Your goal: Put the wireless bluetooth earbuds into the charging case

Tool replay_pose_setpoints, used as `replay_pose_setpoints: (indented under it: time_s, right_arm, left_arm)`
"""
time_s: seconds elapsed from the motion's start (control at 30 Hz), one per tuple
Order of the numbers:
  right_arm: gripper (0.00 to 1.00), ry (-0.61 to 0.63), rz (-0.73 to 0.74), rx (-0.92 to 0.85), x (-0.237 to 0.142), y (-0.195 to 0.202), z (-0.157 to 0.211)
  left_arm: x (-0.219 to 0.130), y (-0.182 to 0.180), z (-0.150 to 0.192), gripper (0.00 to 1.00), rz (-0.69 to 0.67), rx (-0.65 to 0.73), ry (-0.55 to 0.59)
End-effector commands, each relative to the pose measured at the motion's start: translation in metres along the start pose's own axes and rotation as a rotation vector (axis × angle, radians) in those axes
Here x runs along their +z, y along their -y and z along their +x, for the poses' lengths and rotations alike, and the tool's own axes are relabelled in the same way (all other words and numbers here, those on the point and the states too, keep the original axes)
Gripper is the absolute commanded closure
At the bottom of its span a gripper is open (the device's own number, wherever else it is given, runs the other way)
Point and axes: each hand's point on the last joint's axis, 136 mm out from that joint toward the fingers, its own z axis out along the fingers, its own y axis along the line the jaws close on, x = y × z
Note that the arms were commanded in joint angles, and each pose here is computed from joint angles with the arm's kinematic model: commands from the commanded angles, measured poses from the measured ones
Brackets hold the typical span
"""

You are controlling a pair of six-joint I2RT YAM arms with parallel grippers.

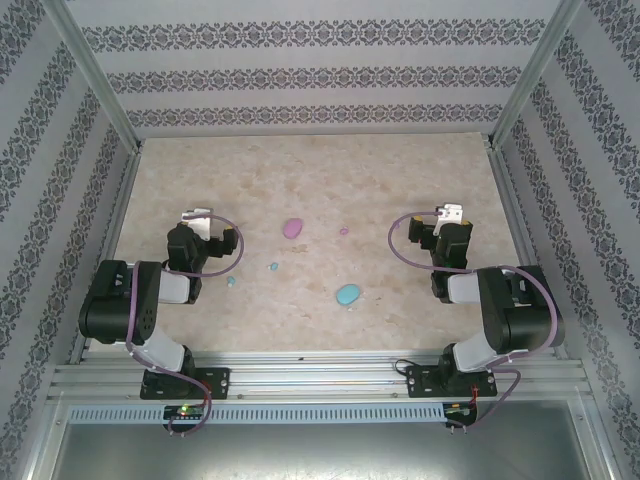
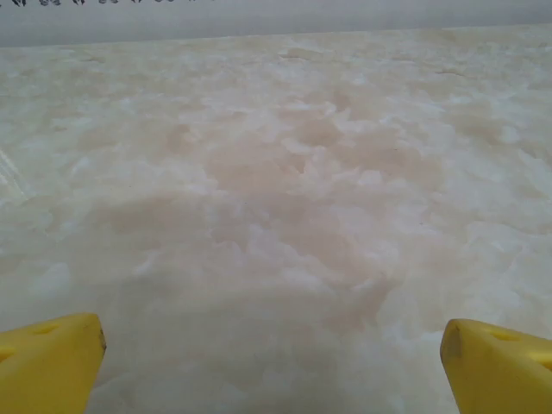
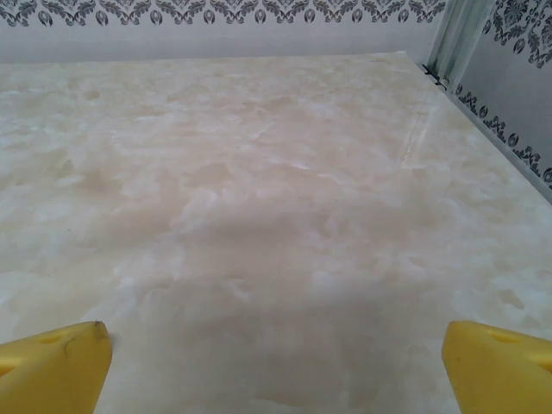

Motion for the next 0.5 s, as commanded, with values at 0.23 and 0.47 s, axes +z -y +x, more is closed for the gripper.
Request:
replay_pose_setpoints:
  time_s: [0.23,0.47]
  right_arm:
    - [0.02,0.04,0.0,0.0,0.0006,-0.0017,-0.0143]
    - [0.02,0.041,0.0,0.001,0.0006,-0.0015,-0.0147]
  left_arm:
    - [-0.0001,0.0049,-0.0071,0.0,0.021,0.024,0.024]
    - [-0.0003,0.0041,-0.0068,0.0,0.018,0.022,0.024]
